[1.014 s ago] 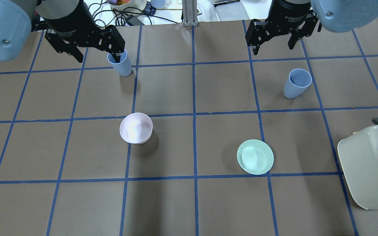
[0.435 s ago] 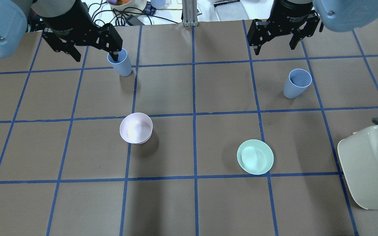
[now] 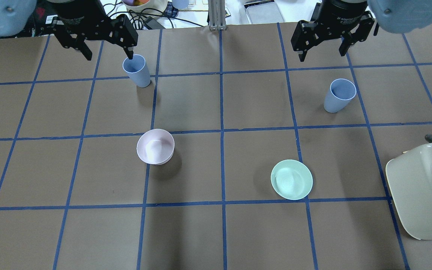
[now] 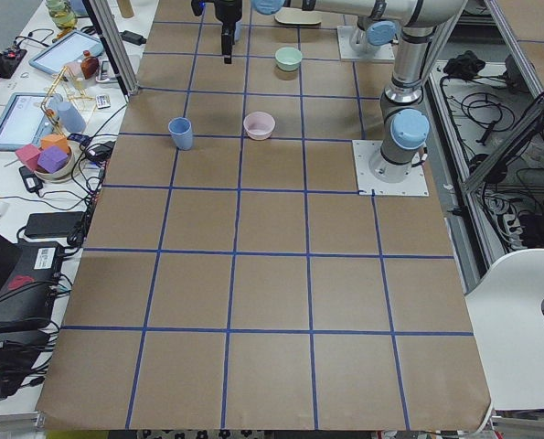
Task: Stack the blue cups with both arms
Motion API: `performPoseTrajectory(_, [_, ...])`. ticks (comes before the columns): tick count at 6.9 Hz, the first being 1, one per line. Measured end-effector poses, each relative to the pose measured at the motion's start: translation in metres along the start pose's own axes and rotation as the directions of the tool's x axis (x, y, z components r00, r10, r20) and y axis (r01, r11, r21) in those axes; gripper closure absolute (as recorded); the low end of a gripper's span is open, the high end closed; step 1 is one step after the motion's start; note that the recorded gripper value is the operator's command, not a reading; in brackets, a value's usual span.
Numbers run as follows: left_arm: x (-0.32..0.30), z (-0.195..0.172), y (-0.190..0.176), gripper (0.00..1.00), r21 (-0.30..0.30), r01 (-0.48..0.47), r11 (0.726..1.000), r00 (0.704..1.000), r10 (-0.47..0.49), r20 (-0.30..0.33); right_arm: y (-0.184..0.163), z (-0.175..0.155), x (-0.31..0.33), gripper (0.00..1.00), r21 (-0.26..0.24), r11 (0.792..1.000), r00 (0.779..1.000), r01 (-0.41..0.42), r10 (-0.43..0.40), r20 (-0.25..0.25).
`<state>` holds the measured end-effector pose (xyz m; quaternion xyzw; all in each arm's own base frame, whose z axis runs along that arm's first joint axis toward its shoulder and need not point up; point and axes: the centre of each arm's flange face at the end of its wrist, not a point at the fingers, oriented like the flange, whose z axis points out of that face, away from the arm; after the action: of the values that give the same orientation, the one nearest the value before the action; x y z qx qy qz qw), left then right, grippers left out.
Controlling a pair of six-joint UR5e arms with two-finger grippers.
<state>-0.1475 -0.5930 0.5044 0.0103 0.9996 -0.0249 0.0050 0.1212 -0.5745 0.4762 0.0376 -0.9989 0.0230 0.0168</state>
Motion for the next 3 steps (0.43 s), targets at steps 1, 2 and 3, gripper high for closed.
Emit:
performPoseTrajectory(1, [0.000,0.022,-0.039,0.00,-0.015,-0.001,1.000,1.000,0.001,0.002,-0.011,0.018,0.030,0.00,-0.028,1.000,1.000,-0.009,0.009,0.001])
performPoseTrajectory(2, [0.000,0.051,-0.073,0.00,-0.035,-0.007,0.999,1.000,0.008,0.008,-0.024,0.047,0.060,0.00,-0.058,0.998,1.000,-0.019,0.020,0.002])
performPoseTrajectory(3, [0.000,0.084,-0.101,0.00,-0.062,-0.022,0.998,1.000,0.022,0.010,-0.037,0.083,0.089,0.00,-0.081,0.996,0.999,-0.031,0.032,0.006])
